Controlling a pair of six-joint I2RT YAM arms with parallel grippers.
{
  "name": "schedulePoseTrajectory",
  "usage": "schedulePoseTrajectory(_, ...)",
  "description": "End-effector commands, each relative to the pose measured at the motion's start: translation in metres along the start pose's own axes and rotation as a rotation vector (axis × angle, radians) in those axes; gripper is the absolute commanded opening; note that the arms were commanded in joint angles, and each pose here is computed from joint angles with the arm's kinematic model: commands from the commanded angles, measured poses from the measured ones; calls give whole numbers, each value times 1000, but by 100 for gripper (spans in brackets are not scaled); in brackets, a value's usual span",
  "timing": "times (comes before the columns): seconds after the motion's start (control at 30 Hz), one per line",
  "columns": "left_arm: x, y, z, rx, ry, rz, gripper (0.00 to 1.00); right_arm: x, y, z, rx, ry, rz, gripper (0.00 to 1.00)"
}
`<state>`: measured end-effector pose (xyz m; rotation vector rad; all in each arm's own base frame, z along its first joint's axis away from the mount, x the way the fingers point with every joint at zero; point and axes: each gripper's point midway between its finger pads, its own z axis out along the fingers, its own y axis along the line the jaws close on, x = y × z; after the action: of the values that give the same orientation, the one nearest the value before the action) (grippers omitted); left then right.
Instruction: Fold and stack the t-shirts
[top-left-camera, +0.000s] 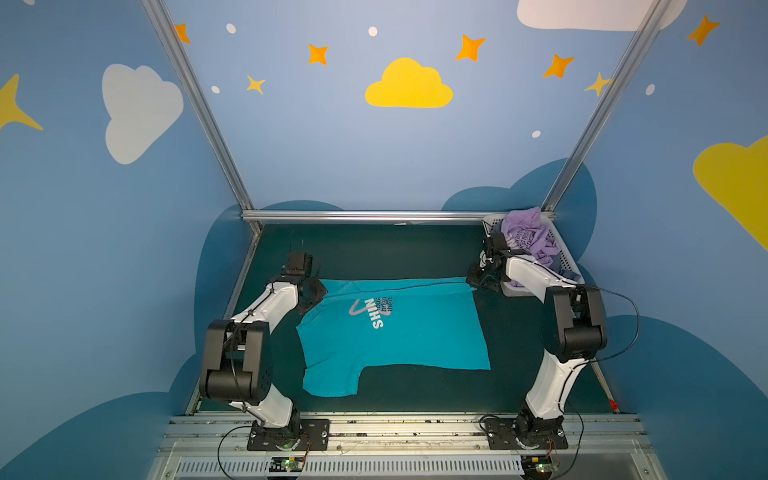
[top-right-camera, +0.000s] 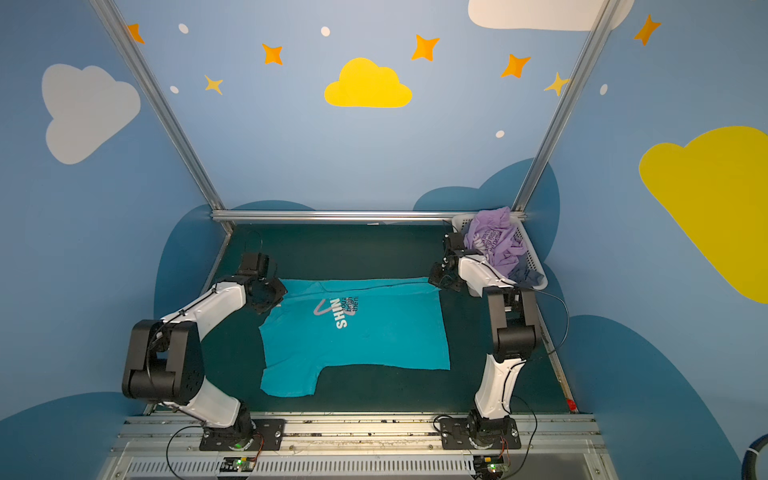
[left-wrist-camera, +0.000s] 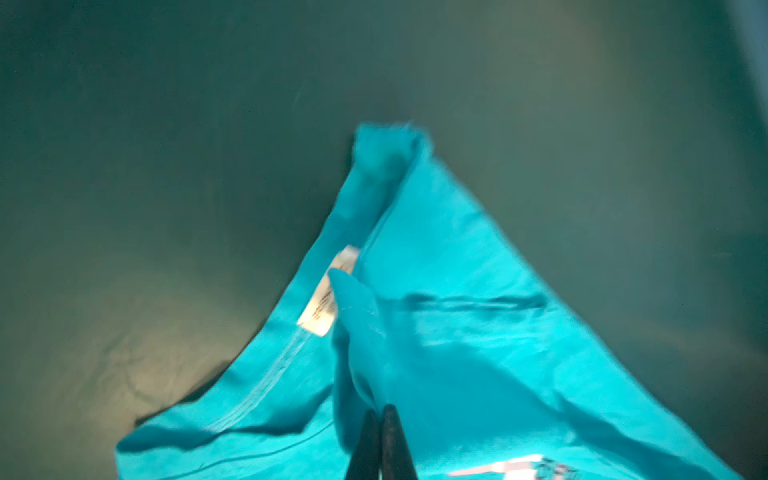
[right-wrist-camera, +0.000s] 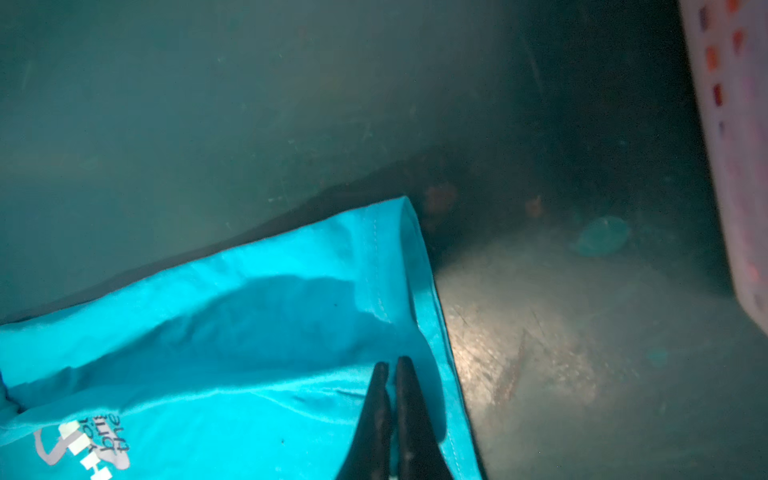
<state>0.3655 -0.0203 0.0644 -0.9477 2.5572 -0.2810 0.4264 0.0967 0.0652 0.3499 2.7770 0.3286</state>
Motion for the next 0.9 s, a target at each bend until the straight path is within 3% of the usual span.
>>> schedulePoseTrajectory(0.0, 5, 12, 5, -47, -5, -3, 4, 5, 2, -11, -5, -26, -5, 0)
schedulePoseTrajectory(0.27, 14, 29, 7, -124, 8, 1, 4, 38, -16, 3, 48, 26, 14, 0)
schedulePoseTrajectory(0.37, 14, 38, 2, -173, -4, -2, 16, 45, -23, 1, 69, 24, 14, 0)
schedulePoseTrajectory(0.53, 14, 55, -14, -272, -43, -7, 35, 52, -36, -13, 123, 1, -2, 17)
schedulePoseTrajectory(0.6, 11, 55, -25, -305, -82, 10, 37, 54, -41, -20, 141, -12, -4, 25)
schedulePoseTrajectory(0.7, 2, 33, -39, -288, -143, 60, 41, 60, -46, -33, 158, -36, -2, 34)
schedulePoseTrajectory(0.87, -3, -39, -32, -224, -157, 211, 52, 63, -47, -59, 158, -98, -6, 36)
